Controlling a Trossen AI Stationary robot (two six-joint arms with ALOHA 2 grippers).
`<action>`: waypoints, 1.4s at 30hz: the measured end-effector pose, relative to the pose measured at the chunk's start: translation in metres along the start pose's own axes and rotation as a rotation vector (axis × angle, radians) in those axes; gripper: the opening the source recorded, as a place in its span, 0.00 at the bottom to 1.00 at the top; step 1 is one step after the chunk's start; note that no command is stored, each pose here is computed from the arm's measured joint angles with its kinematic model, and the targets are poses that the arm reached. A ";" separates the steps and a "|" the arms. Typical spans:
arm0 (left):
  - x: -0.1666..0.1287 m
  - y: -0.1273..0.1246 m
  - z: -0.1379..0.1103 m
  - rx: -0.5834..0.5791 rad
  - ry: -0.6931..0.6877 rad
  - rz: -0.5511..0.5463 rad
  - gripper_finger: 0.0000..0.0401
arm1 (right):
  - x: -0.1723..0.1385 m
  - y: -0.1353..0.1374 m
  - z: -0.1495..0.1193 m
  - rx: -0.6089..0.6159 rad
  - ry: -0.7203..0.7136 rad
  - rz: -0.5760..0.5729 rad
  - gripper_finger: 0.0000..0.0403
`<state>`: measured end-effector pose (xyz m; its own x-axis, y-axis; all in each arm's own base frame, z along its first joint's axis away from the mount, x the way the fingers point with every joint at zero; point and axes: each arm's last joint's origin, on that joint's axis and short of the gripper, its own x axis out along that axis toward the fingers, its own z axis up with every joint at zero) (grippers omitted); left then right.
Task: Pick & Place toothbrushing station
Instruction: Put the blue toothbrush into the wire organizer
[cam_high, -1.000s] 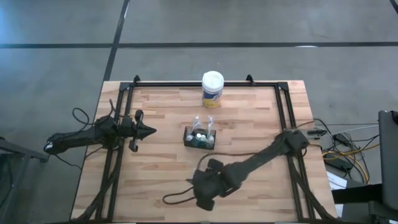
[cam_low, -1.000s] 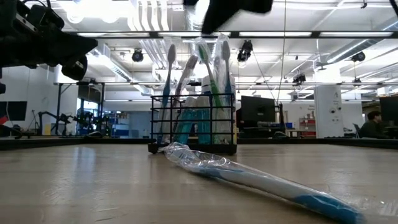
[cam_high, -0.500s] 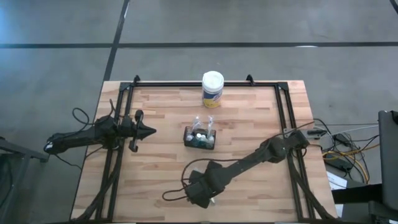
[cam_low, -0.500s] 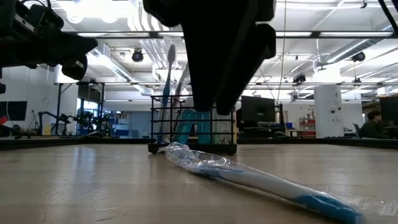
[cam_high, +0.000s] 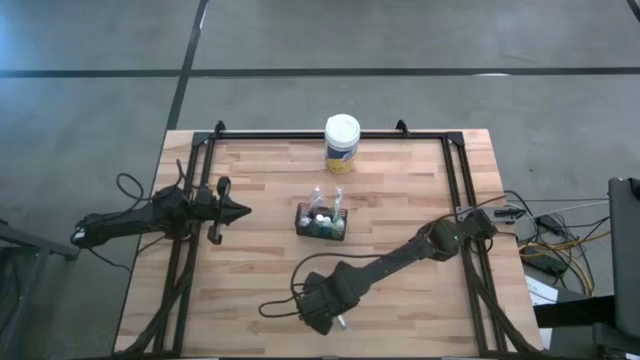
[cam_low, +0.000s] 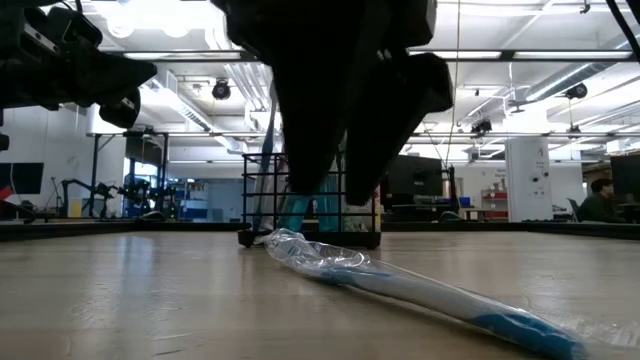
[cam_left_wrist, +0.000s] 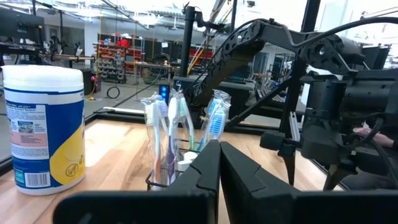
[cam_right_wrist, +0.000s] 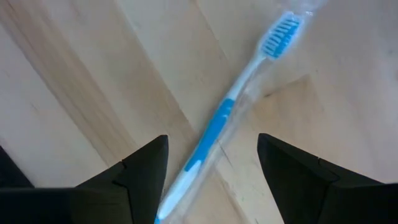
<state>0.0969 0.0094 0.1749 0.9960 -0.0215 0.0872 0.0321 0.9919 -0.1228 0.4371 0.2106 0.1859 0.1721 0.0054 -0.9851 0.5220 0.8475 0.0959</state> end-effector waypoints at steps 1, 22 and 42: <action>0.000 0.000 0.000 -0.001 0.000 0.000 0.03 | 0.002 0.000 0.000 0.002 0.002 0.012 0.60; 0.000 0.000 0.000 -0.005 0.006 -0.017 0.03 | 0.044 -0.010 -0.012 0.009 0.096 0.035 0.50; 0.000 -0.001 0.000 0.005 -0.001 -0.018 0.03 | -0.008 -0.014 -0.006 -0.246 -0.108 0.012 0.05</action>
<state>0.0969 0.0089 0.1752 0.9951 -0.0391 0.0904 0.0495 0.9920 -0.1160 0.4233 0.2016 0.1913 0.2718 -0.0290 -0.9619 0.3033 0.9512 0.0570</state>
